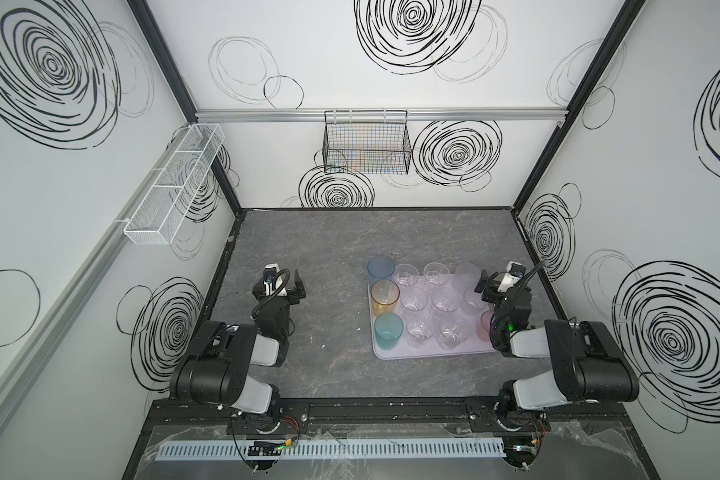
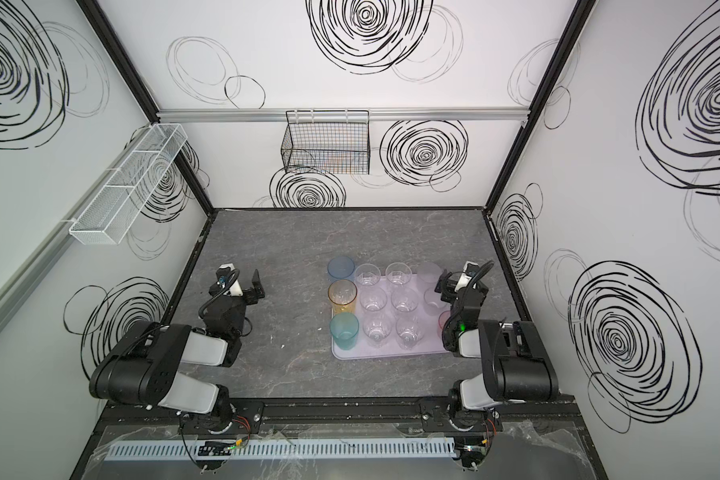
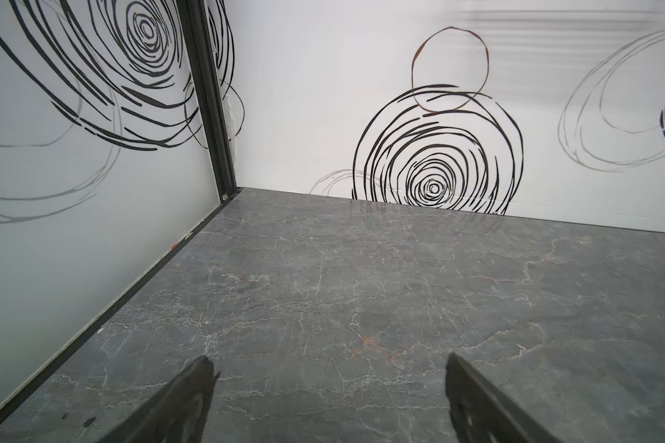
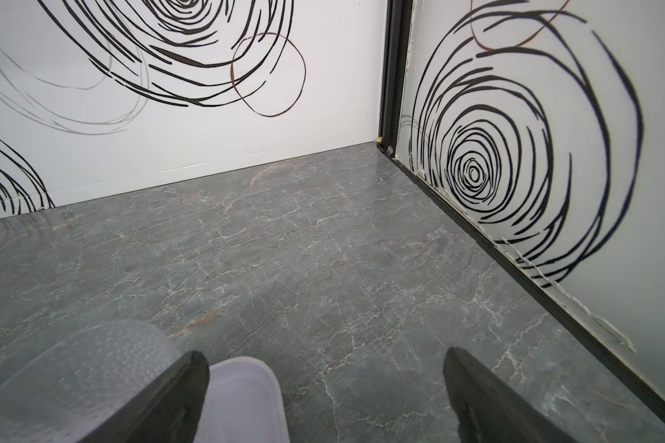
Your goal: Place the glasses into the tray
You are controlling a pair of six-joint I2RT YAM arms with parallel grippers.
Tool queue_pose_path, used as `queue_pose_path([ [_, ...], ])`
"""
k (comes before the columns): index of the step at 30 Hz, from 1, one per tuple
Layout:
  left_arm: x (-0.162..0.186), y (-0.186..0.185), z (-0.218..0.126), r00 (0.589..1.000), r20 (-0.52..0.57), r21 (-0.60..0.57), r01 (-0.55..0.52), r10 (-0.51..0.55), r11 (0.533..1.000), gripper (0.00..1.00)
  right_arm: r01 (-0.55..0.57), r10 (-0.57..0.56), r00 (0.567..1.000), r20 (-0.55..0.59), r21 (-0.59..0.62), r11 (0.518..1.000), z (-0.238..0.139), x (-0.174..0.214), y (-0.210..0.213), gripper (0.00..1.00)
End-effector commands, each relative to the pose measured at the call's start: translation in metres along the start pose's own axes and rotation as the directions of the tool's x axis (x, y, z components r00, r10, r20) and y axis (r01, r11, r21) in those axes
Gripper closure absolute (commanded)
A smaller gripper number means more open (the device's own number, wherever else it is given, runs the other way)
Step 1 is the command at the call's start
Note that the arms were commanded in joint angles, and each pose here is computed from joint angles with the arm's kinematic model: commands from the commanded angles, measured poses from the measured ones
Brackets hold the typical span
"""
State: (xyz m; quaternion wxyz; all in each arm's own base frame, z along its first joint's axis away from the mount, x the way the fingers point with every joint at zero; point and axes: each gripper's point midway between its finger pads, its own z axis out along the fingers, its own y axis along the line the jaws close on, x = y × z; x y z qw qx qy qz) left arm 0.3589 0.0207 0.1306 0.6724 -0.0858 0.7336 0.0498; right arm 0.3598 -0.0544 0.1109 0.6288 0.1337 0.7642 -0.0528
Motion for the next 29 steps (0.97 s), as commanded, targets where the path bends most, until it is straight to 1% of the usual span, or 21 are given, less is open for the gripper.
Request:
queue_pose_path([
  [1, -0.022, -0.004, -0.003, 0.995, 0.095, 0.018, 0.003, -0.004, 1.0, 0.04, 0.009, -0.008, 0.999, 0.045, -0.004, 1.0, -0.001, -0.01, 0.002, 0.0],
  [6, -0.023, -0.005, -0.004, 0.995, 0.101, 0.018, 0.002, -0.003, 1.0, 0.04, 0.012, -0.012, 0.999, 0.047, 0.001, 1.0, -0.001, -0.011, 0.002, 0.0],
  [10, -0.023, -0.008, -0.003, 0.995, 0.096, 0.007, -0.018, 0.018, 1.0, 0.04, 0.014, -0.016, 0.999, 0.048, 0.023, 1.0, -0.002, -0.01, 0.0, 0.0],
  [20, -0.022, -0.009, -0.003, 0.995, 0.093, 0.009, -0.023, 0.022, 1.0, 0.04, 0.014, -0.015, 0.999, 0.045, 0.023, 1.0, -0.001, -0.01, 0.0, 0.0],
  [21, -0.021, -0.015, -0.002, 0.995, 0.091, 0.032, -0.039, 0.036, 0.999, 0.04, 0.013, -0.014, 0.999, 0.048, 0.022, 1.0, -0.001, -0.011, 0.001, 0.0],
  [23, -0.018, -0.029, -0.001, 0.996, 0.074, 0.12, -0.066, 0.058, 0.991, 0.04, 0.013, -0.014, 0.999, 0.048, 0.022, 1.0, -0.001, -0.011, 0.001, 0.0],
  [29, -0.019, -0.029, -0.001, 0.996, 0.076, 0.137, -0.063, 0.053, 0.989, 0.04, 0.013, -0.014, 0.999, 0.049, 0.022, 1.0, -0.001, -0.011, 0.001, 0.0],
])
